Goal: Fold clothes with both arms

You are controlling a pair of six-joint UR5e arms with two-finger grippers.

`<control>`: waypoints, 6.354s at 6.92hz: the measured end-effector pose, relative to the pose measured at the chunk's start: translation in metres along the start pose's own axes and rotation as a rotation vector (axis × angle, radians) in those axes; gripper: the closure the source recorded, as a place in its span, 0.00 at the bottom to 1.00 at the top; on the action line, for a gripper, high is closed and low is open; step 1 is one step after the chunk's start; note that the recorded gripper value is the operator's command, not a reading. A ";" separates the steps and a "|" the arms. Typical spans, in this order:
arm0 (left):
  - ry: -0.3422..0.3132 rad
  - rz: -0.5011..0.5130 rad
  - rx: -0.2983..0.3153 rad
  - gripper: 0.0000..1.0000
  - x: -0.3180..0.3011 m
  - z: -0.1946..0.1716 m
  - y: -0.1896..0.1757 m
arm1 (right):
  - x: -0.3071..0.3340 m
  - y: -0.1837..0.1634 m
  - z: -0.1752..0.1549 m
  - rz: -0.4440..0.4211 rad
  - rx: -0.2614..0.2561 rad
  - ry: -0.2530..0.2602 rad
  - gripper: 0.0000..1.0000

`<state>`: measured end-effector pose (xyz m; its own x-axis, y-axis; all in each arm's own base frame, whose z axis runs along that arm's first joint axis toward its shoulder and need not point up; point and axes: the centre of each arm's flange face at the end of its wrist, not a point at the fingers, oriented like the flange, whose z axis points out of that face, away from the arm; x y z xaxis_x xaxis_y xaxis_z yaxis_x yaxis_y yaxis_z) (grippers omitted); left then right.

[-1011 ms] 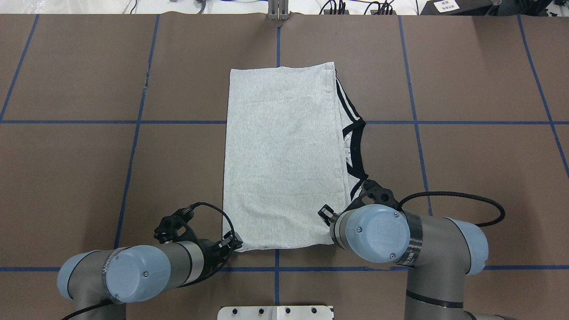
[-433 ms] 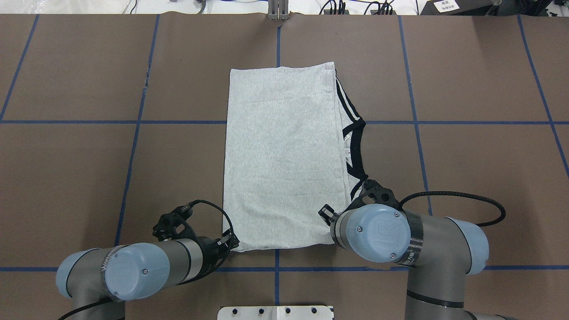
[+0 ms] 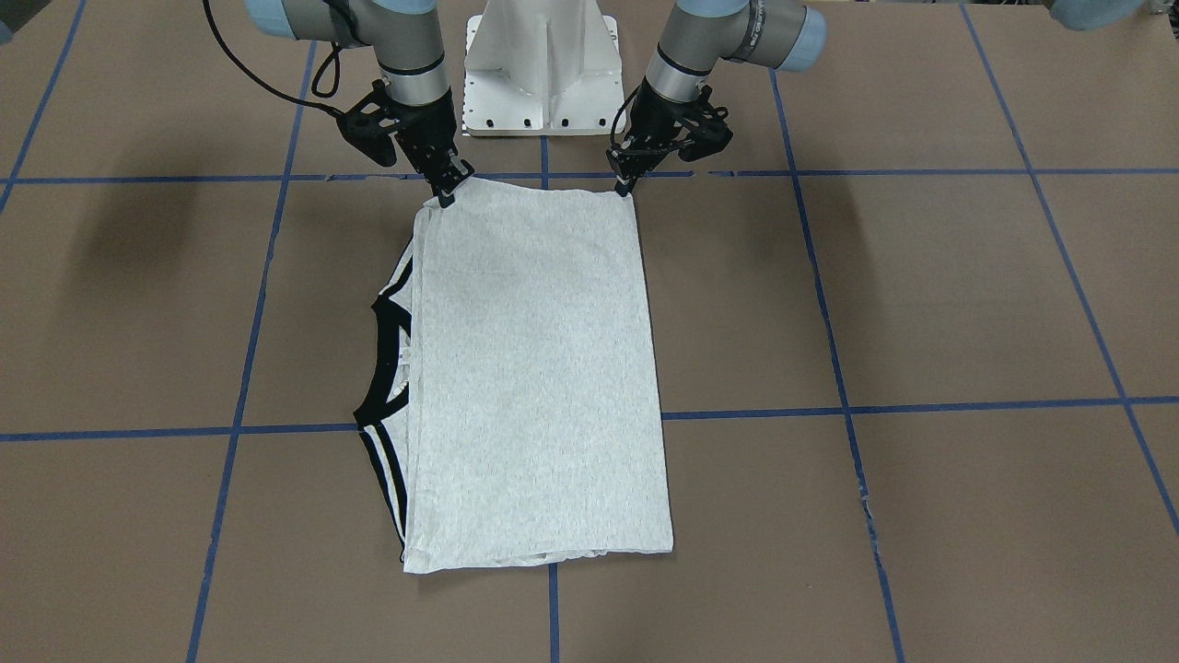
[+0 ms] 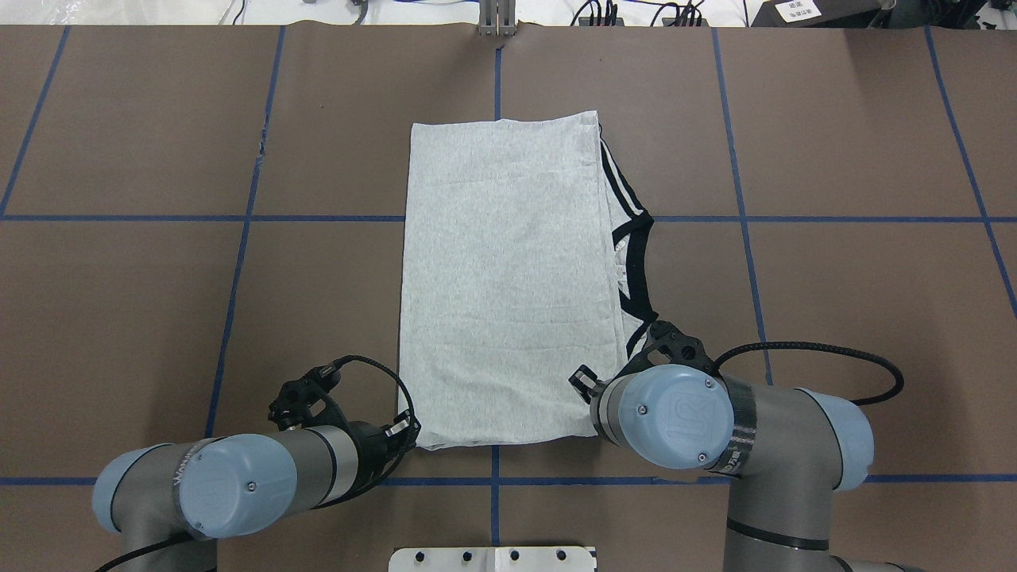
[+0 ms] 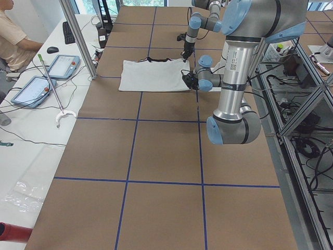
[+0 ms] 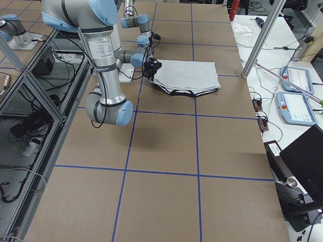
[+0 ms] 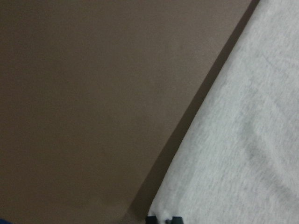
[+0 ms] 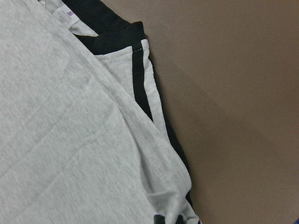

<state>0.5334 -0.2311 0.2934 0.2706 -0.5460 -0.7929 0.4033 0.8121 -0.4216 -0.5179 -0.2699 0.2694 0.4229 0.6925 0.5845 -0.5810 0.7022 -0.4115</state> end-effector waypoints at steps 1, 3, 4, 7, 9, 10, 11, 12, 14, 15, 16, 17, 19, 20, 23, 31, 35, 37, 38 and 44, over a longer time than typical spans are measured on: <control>0.009 -0.003 -0.008 1.00 -0.004 -0.015 -0.003 | 0.000 0.002 -0.002 -0.001 -0.005 -0.003 1.00; 0.022 -0.017 -0.024 1.00 -0.008 -0.034 -0.003 | 0.003 0.017 -0.018 -0.012 -0.041 -0.023 1.00; 0.027 -0.035 -0.044 1.00 -0.010 -0.043 0.004 | 0.009 0.030 -0.028 -0.015 -0.069 -0.029 1.00; 0.073 -0.082 -0.108 1.00 -0.005 -0.085 0.020 | 0.032 0.045 -0.059 -0.022 -0.108 -0.020 1.00; 0.124 -0.105 -0.142 1.00 0.004 -0.124 0.021 | 0.041 0.023 -0.076 -0.010 -0.101 -0.034 1.00; 0.151 -0.109 -0.146 1.00 0.011 -0.139 0.017 | 0.035 0.007 -0.086 0.008 -0.090 -0.059 1.00; 0.174 -0.098 -0.116 1.00 0.021 -0.143 0.003 | 0.023 -0.011 -0.095 0.031 -0.071 -0.089 1.00; 0.192 -0.063 -0.054 1.00 0.038 -0.137 -0.019 | 0.007 -0.030 -0.101 0.041 -0.044 -0.117 1.00; 0.198 0.016 0.086 1.00 0.094 -0.104 -0.063 | -0.042 -0.075 -0.090 0.020 0.034 -0.137 1.00; 0.194 0.059 0.151 1.00 0.118 -0.093 -0.093 | -0.071 -0.099 -0.080 0.016 0.068 -0.129 1.00; 0.178 0.095 0.203 1.00 0.134 -0.081 -0.121 | -0.094 -0.120 -0.070 0.015 0.097 -0.115 1.00; 0.159 0.124 0.245 1.00 0.147 -0.068 -0.145 | -0.114 -0.137 -0.060 0.011 0.120 -0.098 1.00; 0.127 0.151 0.301 1.00 0.170 -0.039 -0.179 | -0.158 -0.157 -0.036 0.020 0.128 -0.071 1.00; 0.125 0.172 0.317 1.00 0.175 -0.028 -0.191 | -0.176 -0.172 -0.020 0.032 0.116 -0.083 1.00; 0.150 0.220 0.351 0.80 0.181 -0.002 -0.217 | -0.196 -0.210 0.008 0.034 0.106 -0.076 0.01; 0.052 0.661 0.400 0.52 0.156 -0.047 -0.430 | -0.128 -0.512 0.005 -0.529 0.102 0.059 0.00; -0.073 0.982 0.208 0.54 0.029 -0.191 -0.578 | 0.032 -0.653 -0.055 -0.768 -0.009 0.017 0.00; -0.189 0.992 0.145 0.51 -0.028 -0.256 -0.627 | 0.082 -0.669 -0.061 -0.812 -0.053 0.019 0.00; -0.247 0.993 0.131 0.45 -0.058 -0.291 -0.654 | 0.098 -0.672 -0.059 -0.837 -0.083 0.026 0.00; -0.310 0.981 0.035 0.00 -0.142 -0.299 -0.659 | 0.147 -0.662 -0.061 -0.866 -0.182 0.054 0.00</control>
<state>-0.0322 -0.6272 0.5524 0.7061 0.3215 -0.6309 -0.0927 0.9253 0.3677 -0.0290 -0.6223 0.5852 0.6976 -0.0908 0.7107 0.0758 0.9957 0.0528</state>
